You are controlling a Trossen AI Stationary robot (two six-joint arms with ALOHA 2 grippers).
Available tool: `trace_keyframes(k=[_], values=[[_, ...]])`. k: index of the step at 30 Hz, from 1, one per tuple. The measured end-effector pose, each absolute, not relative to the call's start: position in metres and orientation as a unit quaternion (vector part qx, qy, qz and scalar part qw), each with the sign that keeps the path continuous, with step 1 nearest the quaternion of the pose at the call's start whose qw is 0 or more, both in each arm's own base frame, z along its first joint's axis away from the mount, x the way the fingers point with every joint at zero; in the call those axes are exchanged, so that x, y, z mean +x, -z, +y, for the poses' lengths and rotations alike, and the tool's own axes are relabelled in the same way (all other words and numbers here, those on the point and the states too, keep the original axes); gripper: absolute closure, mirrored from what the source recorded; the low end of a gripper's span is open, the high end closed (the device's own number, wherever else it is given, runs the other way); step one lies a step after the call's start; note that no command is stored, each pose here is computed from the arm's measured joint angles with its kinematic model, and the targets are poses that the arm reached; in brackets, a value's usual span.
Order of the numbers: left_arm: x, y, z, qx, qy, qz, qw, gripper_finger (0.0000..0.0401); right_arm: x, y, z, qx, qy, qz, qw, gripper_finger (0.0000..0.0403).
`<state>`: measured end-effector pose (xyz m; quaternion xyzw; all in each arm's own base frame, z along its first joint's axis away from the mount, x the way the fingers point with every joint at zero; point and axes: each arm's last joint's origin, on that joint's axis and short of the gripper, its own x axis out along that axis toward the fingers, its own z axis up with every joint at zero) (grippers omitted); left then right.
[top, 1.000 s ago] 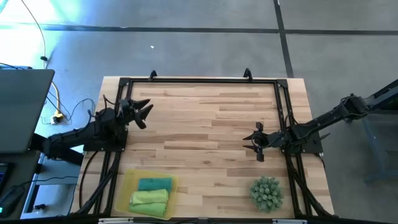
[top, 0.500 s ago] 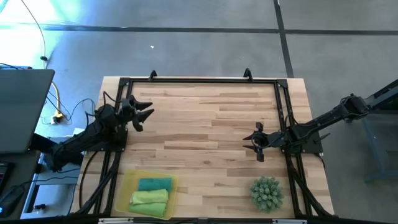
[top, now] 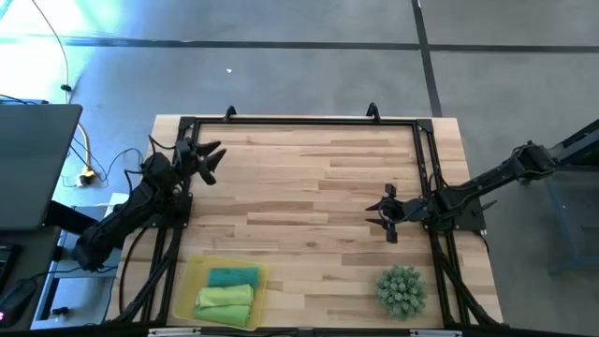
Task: Roll microfiber towels into tight, uniform cylinder then place into a basket
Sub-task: Return to Home Position
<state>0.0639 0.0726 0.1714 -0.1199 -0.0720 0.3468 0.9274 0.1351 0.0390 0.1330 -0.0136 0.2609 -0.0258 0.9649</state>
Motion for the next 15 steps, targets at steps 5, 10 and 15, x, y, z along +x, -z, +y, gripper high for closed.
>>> trace_keyframes(k=[5, 10, 15], values=[[0.0636, -0.1712, 0.073, -0.12, -0.353, -0.072, 0.925, 0.0213, 0.1351, -0.1329, 0.039, -0.014, 0.026, 0.261, 0.965, 0.0258], [0.0635, -0.1711, 0.0731, -0.12, -0.356, -0.072, 0.924, 0.0213, 0.1351, -0.1329, 0.039, -0.014, 0.026, 0.261, 0.965, 0.0258], [0.0613, -0.1711, 0.0753, -0.118, -0.404, -0.08, 0.903, 0.0213, 0.1351, -0.133, 0.039, -0.014, 0.026, 0.261, 0.965, 0.0258]])
